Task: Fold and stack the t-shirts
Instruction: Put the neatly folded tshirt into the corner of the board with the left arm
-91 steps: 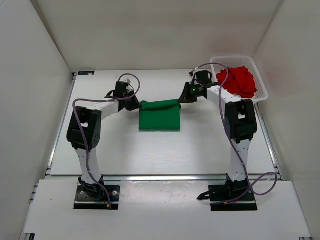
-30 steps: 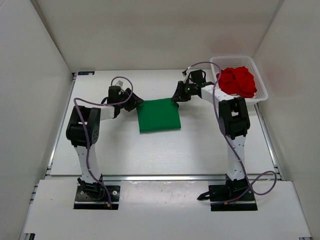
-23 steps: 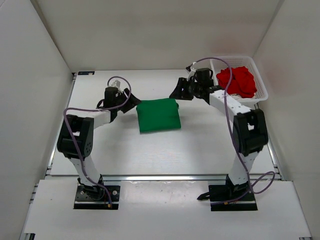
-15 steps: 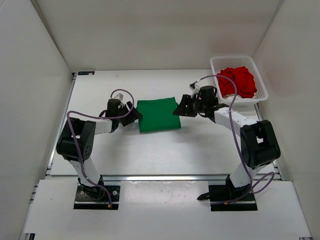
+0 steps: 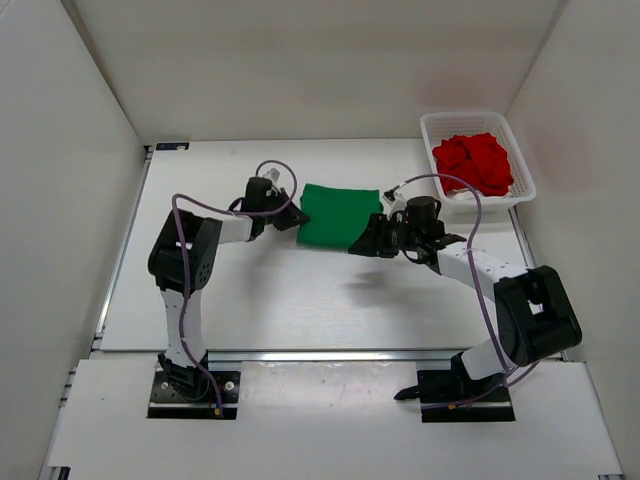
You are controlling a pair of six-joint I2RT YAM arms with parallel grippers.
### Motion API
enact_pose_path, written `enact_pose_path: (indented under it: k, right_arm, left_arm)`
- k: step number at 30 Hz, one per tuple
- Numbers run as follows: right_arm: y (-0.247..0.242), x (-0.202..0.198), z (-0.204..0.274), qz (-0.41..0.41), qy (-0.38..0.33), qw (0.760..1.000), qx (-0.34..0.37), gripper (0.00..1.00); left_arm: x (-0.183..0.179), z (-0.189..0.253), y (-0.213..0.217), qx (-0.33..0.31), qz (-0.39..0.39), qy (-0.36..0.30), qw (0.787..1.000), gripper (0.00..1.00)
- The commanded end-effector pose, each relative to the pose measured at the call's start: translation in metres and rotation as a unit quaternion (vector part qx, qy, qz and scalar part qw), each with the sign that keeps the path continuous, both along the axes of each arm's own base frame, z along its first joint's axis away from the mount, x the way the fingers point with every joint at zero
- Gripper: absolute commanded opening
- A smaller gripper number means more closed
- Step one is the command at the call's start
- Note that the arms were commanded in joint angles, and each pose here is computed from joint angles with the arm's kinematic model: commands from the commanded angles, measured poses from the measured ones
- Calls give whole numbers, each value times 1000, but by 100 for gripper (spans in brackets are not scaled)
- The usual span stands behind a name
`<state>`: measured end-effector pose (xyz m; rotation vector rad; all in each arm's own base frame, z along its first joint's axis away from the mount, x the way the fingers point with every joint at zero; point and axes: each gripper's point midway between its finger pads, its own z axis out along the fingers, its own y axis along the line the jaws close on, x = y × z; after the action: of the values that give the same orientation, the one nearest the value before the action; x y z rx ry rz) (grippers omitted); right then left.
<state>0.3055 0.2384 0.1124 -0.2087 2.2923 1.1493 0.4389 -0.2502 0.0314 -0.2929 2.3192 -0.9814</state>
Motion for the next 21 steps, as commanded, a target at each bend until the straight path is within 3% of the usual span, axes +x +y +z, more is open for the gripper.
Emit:
enact_pose_path:
  k: [1, 5, 7, 12, 15, 21]
  right_arm:
    - [-2, -1, 21, 4, -41, 999, 24, 48]
    - [-2, -5, 18, 8, -43, 999, 17, 48]
    - [1, -9, 13, 16, -36, 999, 17, 48]
    - [11, -18, 6, 38, -23, 999, 25, 48]
    - [17, -26, 5, 53, -15, 998, 29, 48]
    - [19, -39, 8, 61, -19, 997, 33, 48]
  left_arm:
    - [54, 50, 27, -24, 44, -36, 998, 0]
    - [101, 82, 105, -22, 115, -59, 991, 0]
    - [110, 84, 183, -20, 187, -61, 980, 0]
    - [70, 70, 299, -40, 330, -58, 941, 0]
    - [53, 42, 321, -58, 365, -36, 928, 0]
    - [70, 18, 346, -72, 386, -14, 920, 0]
